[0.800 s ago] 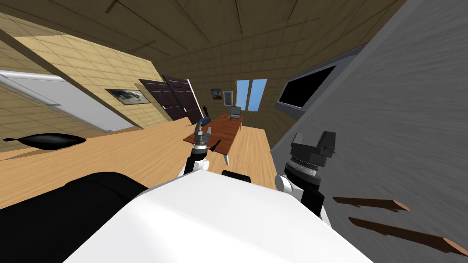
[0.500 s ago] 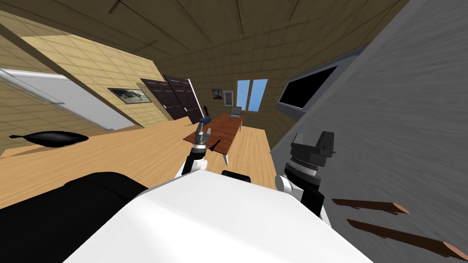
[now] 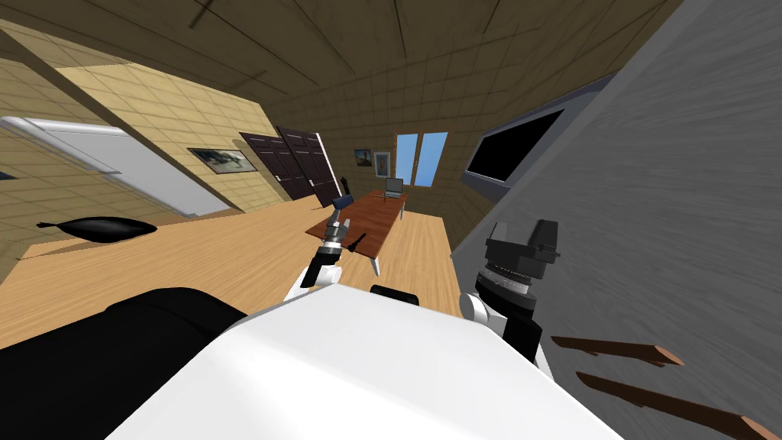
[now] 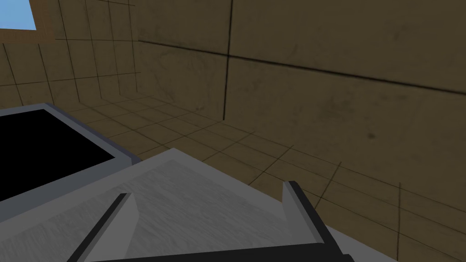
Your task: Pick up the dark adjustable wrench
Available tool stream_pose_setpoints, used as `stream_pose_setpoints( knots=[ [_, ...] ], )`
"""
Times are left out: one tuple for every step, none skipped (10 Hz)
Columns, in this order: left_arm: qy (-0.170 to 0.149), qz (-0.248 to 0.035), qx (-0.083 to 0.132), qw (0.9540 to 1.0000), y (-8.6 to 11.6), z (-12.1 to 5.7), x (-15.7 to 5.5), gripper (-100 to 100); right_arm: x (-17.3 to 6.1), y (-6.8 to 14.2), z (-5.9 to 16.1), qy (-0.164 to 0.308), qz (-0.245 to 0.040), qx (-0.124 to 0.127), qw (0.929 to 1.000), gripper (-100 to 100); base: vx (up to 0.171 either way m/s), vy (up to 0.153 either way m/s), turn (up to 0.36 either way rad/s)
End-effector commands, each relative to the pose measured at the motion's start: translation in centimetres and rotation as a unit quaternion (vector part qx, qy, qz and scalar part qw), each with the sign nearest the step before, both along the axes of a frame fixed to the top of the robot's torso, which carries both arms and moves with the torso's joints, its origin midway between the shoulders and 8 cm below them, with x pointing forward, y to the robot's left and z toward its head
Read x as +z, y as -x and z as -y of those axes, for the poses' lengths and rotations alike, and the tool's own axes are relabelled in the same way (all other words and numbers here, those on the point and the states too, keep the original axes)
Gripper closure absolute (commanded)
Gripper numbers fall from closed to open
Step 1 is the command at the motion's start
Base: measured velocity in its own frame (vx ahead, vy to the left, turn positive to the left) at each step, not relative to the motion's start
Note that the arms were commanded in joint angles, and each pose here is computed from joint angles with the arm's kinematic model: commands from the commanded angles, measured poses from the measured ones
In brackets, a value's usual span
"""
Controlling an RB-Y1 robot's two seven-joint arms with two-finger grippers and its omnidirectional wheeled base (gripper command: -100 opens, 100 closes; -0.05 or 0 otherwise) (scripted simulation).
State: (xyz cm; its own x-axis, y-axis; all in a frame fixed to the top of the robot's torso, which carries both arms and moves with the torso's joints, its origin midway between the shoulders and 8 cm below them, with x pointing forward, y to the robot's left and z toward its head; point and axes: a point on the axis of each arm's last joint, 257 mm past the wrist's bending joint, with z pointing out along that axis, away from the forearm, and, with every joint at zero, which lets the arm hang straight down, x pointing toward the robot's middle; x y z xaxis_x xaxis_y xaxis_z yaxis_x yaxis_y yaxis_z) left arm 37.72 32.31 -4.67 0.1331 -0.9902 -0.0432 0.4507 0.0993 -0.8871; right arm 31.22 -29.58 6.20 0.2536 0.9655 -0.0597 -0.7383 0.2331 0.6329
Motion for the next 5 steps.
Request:
stream_pose_setpoints(
  knots=[
    [0.000,-0.031,0.013,0.9994,-0.7,-1.6,-1.7,-100,0.0,0.0,0.0,0.000,0.000,0.000,1.0000,0,0.009,-0.063,0.028],
    [0.001,-0.056,0.025,0.9981,-1.1,-3.2,-3.2,-100,0.0,0.0,0.0,0.000,0.000,0.000,1.0000,0,0.010,-0.096,0.055],
    [0.002,-0.060,0.026,0.9978,-1.1,-3.3,-3.4,-100,0.0,0.0,0.0,0.000,0.000,0.000,1.0000,0,0.020,-0.087,0.030],
    [0.005,-0.085,0.039,0.9956,-1.4,-5.1,-4.9,-100,0.0,0.0,0.0,0.000,0.000,0.000,1.0000,0,0.030,-0.087,0.032],
    [0.006,-0.090,0.040,0.9951,-1.5,-5.1,-5.2,-100,0.0,0.0,0.0,0.000,0.000,0.000,1.0000,0,0.018,-0.068,0.018]
  ],
)
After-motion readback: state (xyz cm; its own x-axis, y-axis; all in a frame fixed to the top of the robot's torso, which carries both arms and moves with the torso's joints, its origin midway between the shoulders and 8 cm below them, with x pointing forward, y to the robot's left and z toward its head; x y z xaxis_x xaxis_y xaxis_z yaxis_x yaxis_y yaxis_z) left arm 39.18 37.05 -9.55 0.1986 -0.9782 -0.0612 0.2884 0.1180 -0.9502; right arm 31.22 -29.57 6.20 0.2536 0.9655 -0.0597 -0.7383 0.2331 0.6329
